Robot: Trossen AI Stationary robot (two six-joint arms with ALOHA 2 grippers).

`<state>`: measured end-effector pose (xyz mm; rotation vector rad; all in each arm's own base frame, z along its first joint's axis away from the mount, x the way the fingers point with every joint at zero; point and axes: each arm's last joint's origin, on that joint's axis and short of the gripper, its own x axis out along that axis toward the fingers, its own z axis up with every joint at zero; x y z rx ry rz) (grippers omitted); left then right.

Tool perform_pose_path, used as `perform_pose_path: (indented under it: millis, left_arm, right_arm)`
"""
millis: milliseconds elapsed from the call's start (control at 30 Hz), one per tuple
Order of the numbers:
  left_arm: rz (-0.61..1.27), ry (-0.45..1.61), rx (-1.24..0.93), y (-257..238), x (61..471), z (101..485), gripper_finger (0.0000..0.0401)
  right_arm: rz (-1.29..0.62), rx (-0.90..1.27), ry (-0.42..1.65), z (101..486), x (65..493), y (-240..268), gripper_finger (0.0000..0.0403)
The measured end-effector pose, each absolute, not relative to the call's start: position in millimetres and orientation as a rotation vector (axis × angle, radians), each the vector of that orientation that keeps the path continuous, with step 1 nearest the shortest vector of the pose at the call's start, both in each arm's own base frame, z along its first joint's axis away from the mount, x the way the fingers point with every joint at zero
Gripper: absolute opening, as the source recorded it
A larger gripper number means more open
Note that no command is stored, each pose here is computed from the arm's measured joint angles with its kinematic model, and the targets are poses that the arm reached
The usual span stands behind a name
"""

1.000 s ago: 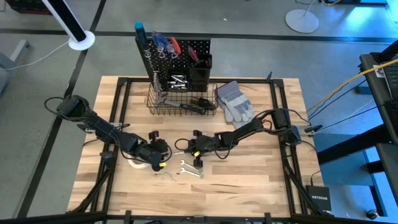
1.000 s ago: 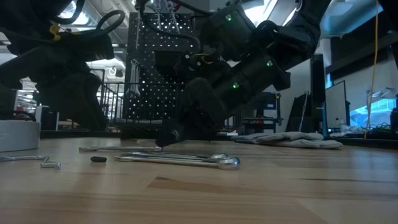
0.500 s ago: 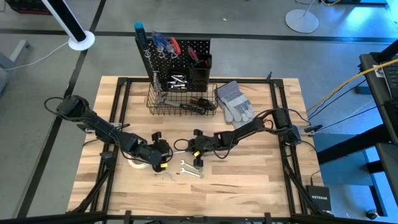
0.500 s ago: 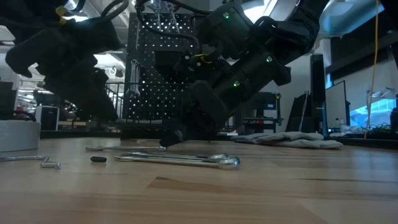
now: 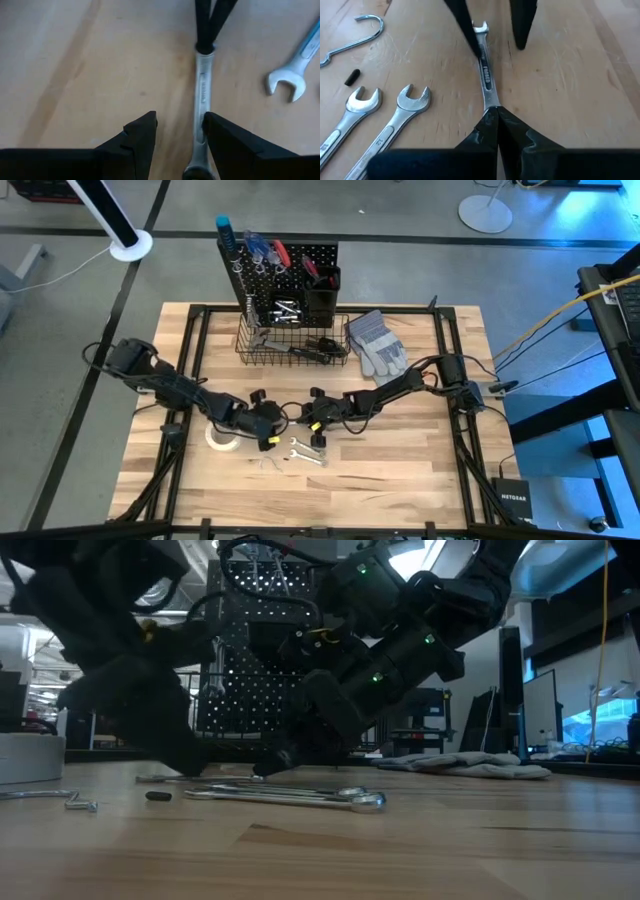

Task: Hang tools onto peg board
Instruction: Hang the wrench on the peg board

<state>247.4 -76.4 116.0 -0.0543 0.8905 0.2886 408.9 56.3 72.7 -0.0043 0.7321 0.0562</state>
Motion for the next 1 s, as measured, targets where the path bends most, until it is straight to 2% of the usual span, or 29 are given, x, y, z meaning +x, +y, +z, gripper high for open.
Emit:
perform_pose_path:
  millis: [433,533,800,900,1000]
  left_arm:
    - [0.16,0.959,-0.174,-54,261,105,0.0159]
    - [0.144,0.967,-0.167,-53,261,105,0.0134]
    - [0.116,0.98,-0.127,-54,260,103,0.0032]
    - [0.098,0.981,-0.093,-56,260,103,0.0012]
    - [0.107,0.975,-0.071,-59,259,103,0.0011]
  right_arm:
    - [0.074,0.006,0.721,74,411,55,0.0009]
    - [0.074,0.006,0.721,74,411,55,0.0009]
    - [0.074,0.007,0.706,74,411,56,0.001]
    - [0.074,0.008,0.706,75,413,56,0.001]
    - [0.074,0.012,0.697,84,417,57,0.001]
